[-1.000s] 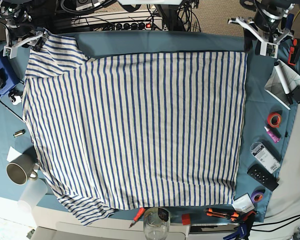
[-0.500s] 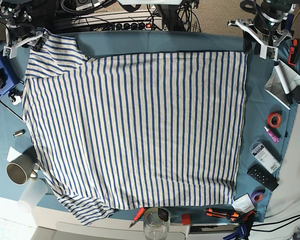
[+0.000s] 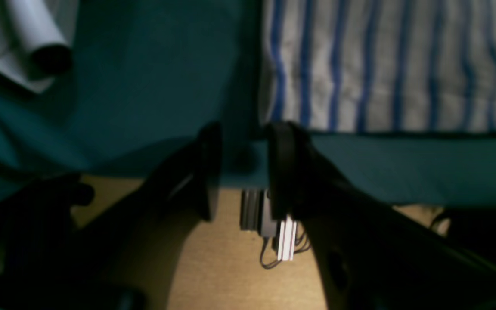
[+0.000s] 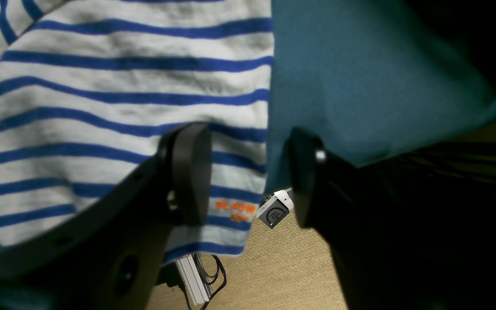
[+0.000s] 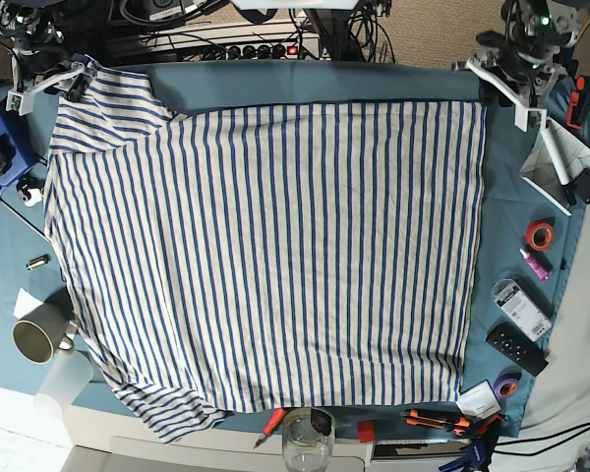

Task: Fold the T-shirt properly
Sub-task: 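Grasp the shirt's shoulder edges with both grippers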

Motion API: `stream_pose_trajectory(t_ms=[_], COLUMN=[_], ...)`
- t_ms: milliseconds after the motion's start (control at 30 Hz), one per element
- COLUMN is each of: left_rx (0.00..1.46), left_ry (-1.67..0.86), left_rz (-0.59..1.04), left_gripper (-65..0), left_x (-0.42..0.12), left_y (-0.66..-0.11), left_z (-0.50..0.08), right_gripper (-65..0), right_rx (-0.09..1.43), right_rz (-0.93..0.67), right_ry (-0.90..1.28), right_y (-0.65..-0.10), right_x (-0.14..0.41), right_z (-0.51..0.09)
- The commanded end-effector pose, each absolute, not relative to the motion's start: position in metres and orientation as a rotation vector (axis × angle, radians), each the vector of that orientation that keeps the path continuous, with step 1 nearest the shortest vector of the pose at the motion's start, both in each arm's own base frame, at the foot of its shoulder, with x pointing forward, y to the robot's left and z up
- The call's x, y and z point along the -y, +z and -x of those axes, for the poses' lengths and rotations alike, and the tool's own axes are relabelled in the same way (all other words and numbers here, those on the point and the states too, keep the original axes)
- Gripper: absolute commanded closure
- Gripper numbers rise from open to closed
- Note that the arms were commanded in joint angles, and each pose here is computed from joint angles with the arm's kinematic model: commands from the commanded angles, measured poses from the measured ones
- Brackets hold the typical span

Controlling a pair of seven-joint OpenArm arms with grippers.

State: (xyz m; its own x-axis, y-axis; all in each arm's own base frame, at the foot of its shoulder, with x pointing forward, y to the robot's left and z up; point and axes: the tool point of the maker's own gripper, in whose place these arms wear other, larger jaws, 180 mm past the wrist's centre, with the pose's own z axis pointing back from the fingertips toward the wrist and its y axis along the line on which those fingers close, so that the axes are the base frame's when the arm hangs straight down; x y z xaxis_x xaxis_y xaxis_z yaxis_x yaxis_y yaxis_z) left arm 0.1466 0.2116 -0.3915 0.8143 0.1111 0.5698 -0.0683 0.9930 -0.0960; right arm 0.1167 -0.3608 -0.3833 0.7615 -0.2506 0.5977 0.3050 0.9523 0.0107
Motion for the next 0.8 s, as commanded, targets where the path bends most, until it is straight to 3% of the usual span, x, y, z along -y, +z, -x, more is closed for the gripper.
stream_pose_trajectory(t_ms=[0,400,767], left_rx=[0.643,0.64,0.694], left_ry=[0.092,0.085,0.019], left_rz=[0.079,0.16,0.172], left_gripper=[-19.2,-19.2,-19.1], left_x=[-0.212,-0.201,-0.184], left_y=[-0.387,-0.39,-0.351], left_z=[-0.153,-0.171,-0.17], right_gripper=[-29.0,-29.0,-29.0], right_rx=[0.637,0.634,0.632], right_rz=[0.088,0.087,0.09], right_ry=[-0.289,-0.289,-0.288], right_y=[-0.38,-0.38,-0.381], right_x=[0.362,0.361,0.362], right_z=[-0.117,-0.117,-0.116])
